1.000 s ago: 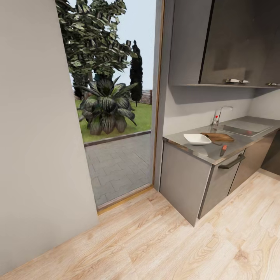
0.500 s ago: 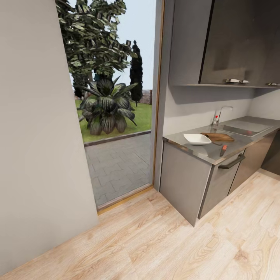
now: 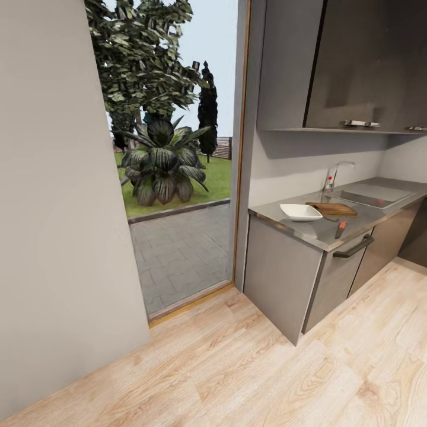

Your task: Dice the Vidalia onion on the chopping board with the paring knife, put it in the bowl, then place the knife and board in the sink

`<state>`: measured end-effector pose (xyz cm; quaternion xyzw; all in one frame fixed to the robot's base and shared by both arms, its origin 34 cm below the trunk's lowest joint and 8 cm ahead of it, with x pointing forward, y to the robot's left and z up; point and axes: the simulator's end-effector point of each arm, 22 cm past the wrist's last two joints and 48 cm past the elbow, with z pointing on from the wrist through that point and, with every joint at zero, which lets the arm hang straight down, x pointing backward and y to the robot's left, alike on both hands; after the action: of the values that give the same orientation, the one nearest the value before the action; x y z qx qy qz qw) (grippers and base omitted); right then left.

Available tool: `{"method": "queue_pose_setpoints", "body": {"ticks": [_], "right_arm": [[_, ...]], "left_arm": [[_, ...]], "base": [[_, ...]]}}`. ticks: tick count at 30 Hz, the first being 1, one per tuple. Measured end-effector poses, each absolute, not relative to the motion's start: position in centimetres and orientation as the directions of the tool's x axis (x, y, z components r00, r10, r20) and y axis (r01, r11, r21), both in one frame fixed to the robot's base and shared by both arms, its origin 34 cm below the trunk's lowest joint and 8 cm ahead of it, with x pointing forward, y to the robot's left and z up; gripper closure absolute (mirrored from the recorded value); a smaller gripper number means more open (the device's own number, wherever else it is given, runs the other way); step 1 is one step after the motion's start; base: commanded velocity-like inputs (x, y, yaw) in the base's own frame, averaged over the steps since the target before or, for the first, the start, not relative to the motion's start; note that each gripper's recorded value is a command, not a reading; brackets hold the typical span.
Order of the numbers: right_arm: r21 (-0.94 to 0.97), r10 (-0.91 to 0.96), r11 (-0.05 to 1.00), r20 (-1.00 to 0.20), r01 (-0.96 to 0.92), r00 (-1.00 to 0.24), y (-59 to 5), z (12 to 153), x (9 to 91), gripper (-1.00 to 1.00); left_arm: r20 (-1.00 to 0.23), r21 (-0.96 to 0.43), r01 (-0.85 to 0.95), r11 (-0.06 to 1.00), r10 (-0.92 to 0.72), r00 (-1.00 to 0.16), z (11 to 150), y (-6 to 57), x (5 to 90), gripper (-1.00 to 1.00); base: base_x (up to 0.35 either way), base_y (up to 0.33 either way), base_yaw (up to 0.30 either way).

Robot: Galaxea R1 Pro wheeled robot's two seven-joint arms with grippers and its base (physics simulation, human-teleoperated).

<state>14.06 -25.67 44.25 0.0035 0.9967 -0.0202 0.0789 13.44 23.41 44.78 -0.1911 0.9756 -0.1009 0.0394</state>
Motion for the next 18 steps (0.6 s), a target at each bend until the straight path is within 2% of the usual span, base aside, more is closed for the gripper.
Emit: {"method": "queue_pose_setpoints", "body": {"ticks": [18], "right_arm": [[-0.04, 0.005, 0.999, -0.158, 0.011, -0.987, -25.65, 44.25, 14.07, -1.0]], "left_arm": [[-0.038, -0.213, -0.365, 0.906, -0.381, -0.924, 44.78, 23.34, 13.44, -1.0]], "base": [[0.0, 0.0, 0.0]]}}
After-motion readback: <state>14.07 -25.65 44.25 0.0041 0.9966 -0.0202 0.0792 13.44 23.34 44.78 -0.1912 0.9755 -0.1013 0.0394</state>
